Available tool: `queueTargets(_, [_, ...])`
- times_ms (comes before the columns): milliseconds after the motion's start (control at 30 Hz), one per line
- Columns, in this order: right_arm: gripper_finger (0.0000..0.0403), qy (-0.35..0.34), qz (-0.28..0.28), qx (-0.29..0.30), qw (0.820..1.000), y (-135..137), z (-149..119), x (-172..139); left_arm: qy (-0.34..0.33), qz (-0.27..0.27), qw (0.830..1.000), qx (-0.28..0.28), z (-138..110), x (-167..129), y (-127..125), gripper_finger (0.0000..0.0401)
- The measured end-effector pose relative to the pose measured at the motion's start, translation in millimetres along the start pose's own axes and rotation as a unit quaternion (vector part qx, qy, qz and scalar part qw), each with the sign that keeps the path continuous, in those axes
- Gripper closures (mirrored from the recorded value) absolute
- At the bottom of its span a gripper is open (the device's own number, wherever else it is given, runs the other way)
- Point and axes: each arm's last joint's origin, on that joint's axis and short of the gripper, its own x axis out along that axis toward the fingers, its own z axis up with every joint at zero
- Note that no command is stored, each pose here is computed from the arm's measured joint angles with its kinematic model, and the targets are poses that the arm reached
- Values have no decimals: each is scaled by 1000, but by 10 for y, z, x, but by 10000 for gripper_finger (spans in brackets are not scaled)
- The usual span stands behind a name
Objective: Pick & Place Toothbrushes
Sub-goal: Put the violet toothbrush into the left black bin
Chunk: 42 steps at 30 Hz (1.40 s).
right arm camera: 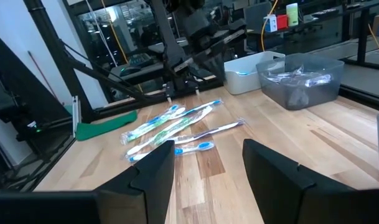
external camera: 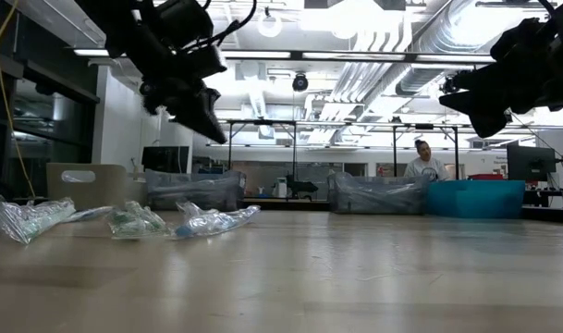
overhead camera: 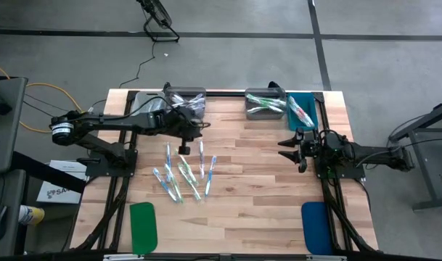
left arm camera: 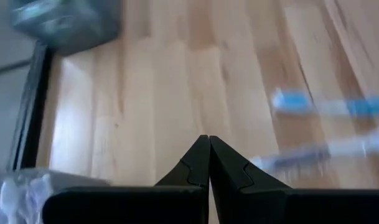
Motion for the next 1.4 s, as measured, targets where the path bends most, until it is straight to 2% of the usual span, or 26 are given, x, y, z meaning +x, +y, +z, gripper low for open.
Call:
queueTargets(100, [220,0,0,0,1000,0,0,0,26,-23,995,92,-57,-1,-32,401])
queueTargets(233, [220,-1,0,0,1000,0,0,0,37,-53,974,216,-103,-6,-62,401])
queueTargets(367, [220,-1,0,0,1000,0,1,0,21,-50,956,287,-80,-3,-53,384])
queueTargets(533, [220,-1,0,0,1000,0,2,0,24,-57,941,332,-97,70,-59,315])
queueTargets(633, [220,-2,0,0,1000,0,2,0,30,-64,930,359,-124,212,-67,272])
queueTargets(733, [220,-1,0,0,1000,0,0,1,46,-83,920,381,-163,372,-80,247])
queueTargets(1000, [220,-1,0,0,1000,0,0,1,55,-129,904,404,-174,637,-89,244])
queueTargets(1400, [220,-1,-1,0,1000,-1,-1,1,68,-186,888,414,-261,816,-140,245])
